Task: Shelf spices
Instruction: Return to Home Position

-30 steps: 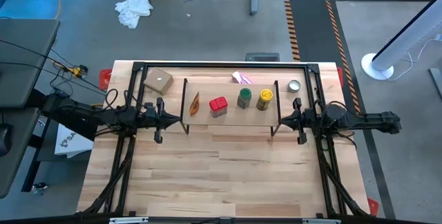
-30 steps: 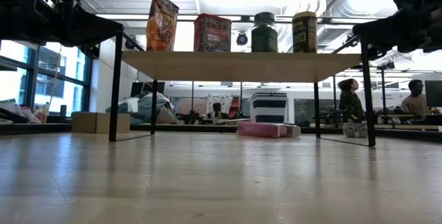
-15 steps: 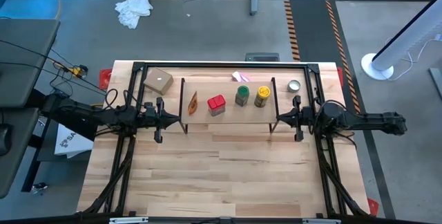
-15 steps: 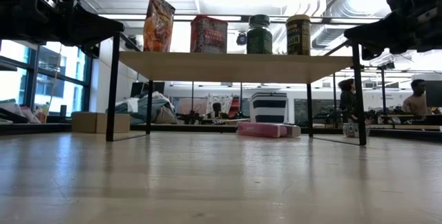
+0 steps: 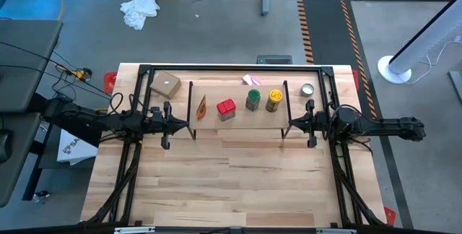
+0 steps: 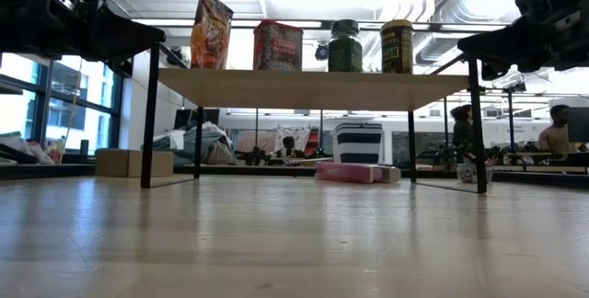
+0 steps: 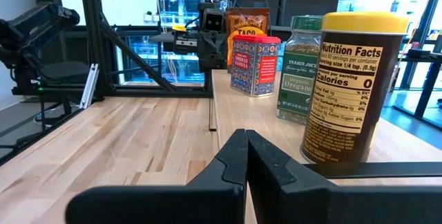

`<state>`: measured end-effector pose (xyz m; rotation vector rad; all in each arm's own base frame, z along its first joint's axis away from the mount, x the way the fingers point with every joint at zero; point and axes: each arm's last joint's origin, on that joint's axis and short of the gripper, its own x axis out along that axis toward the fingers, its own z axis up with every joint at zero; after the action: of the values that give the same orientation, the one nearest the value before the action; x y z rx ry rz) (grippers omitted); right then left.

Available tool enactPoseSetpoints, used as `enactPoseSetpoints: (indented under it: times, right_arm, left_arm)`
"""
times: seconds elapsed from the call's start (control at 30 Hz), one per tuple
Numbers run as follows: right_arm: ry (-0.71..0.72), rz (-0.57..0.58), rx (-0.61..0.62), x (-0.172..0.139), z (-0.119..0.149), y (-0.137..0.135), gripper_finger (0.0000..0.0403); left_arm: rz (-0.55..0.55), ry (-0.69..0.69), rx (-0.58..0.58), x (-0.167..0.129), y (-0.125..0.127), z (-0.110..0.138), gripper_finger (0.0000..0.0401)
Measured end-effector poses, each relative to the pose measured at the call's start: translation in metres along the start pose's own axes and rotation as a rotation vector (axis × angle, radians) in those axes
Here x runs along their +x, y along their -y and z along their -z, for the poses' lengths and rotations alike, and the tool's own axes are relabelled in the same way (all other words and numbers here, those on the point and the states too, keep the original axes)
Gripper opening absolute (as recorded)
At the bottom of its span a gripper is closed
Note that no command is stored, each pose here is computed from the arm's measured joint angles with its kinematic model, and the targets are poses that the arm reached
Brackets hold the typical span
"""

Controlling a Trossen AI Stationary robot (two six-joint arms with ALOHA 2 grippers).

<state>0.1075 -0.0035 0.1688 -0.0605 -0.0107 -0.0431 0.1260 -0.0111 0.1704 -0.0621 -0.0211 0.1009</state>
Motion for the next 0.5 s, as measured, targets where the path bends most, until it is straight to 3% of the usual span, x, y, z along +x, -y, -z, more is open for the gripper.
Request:
enactPoseSetpoints:
  times: [0.5]
  right_arm:
    - [0.006,0.0,0.0,0.0,-0.0008,0.0,0.0]
  left_arm:
    - [-0.001,-0.001,0.0,0.0,0.0,0.0001,0.0001]
